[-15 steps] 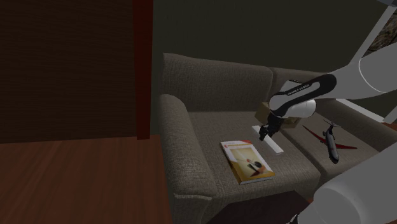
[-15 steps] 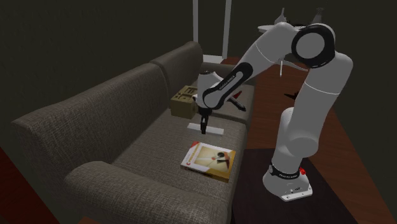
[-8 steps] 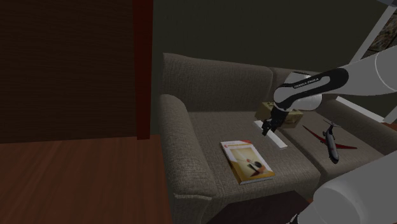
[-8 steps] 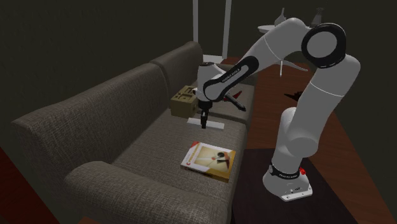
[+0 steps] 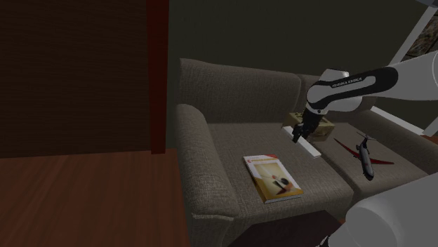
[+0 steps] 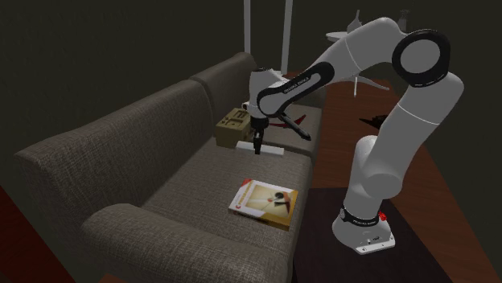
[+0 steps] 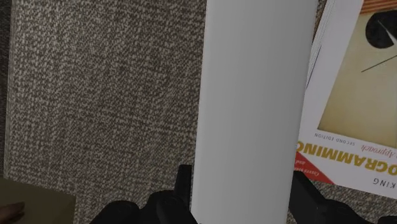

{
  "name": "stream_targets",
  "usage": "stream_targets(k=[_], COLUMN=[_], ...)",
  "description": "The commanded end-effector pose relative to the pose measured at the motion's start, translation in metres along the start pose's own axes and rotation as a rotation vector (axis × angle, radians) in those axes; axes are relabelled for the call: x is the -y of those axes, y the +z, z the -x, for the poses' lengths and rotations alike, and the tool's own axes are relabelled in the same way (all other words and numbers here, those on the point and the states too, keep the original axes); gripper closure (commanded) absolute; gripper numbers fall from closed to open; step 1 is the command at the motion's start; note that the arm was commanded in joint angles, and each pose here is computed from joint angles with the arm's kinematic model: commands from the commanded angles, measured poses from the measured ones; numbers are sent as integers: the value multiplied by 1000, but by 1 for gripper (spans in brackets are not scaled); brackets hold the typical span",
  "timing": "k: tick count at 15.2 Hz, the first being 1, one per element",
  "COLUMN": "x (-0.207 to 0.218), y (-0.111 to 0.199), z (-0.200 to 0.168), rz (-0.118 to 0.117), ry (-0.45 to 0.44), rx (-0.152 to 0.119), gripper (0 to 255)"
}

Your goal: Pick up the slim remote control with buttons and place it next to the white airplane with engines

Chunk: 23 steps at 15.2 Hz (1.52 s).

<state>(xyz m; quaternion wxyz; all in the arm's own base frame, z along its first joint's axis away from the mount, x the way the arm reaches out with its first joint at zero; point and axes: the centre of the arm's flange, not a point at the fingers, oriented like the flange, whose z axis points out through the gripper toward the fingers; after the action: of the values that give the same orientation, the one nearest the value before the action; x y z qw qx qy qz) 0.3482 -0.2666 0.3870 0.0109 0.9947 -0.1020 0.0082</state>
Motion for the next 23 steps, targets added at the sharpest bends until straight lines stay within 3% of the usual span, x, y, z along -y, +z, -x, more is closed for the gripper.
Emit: stream_targets(k=[1,5,23], x=[0,0,-223], y=[-11,-30,-28], z=[1,0,84], rz=[0,0,0], ry=[0,0,0], rx=[0,0,0], gripper=[255,255,255])
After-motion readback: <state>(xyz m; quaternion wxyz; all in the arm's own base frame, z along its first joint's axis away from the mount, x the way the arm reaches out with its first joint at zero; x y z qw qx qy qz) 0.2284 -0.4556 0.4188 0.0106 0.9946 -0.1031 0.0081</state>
